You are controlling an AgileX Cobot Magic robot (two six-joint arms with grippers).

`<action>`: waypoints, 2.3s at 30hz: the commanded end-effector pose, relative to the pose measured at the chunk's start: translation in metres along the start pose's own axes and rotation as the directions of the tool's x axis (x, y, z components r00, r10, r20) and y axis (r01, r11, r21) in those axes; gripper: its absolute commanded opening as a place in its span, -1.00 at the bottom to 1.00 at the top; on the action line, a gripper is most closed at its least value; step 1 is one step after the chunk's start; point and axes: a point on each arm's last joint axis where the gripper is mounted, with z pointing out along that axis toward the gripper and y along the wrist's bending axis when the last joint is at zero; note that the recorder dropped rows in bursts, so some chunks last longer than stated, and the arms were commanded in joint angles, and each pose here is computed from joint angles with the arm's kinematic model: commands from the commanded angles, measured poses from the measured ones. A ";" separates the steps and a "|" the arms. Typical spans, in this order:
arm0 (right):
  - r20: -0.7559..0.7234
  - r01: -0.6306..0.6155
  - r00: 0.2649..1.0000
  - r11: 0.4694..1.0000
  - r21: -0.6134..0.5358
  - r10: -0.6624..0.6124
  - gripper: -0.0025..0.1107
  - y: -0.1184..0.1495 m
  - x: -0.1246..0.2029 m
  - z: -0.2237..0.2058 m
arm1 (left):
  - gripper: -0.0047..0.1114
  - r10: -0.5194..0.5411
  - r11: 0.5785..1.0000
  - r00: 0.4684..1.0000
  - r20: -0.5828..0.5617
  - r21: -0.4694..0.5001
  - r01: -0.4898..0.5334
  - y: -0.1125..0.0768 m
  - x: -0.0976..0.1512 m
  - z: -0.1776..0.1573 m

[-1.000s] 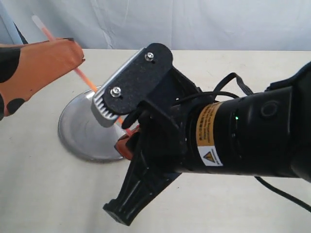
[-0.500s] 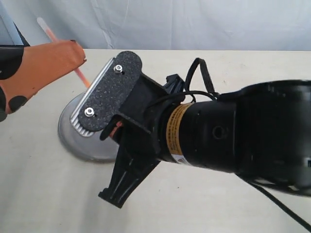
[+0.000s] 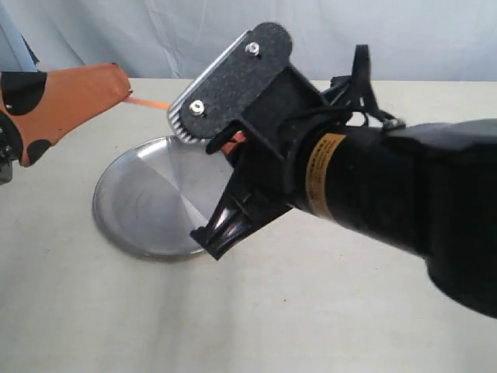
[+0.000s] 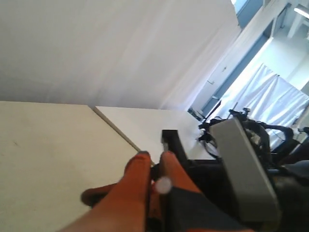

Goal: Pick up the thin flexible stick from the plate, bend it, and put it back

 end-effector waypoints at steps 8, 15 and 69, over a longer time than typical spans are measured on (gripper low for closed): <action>0.091 -0.187 0.973 0.955 -0.231 0.213 -0.97 -0.008 -0.014 -0.056 | -0.91 0.207 0.951 0.978 -0.024 -0.230 -0.207 0.021 -0.002 -0.002; 0.038 -0.173 0.978 0.893 -0.416 0.207 -0.97 0.007 -0.012 -0.067 | -0.91 0.264 0.938 0.964 -0.040 -0.224 -0.266 0.021 -0.001 -0.002; -0.027 -0.159 0.987 0.972 -0.175 0.157 -0.97 -0.030 0.007 -0.095 | -0.92 0.130 0.991 0.992 0.010 0.026 -0.130 -0.002 0.000 0.000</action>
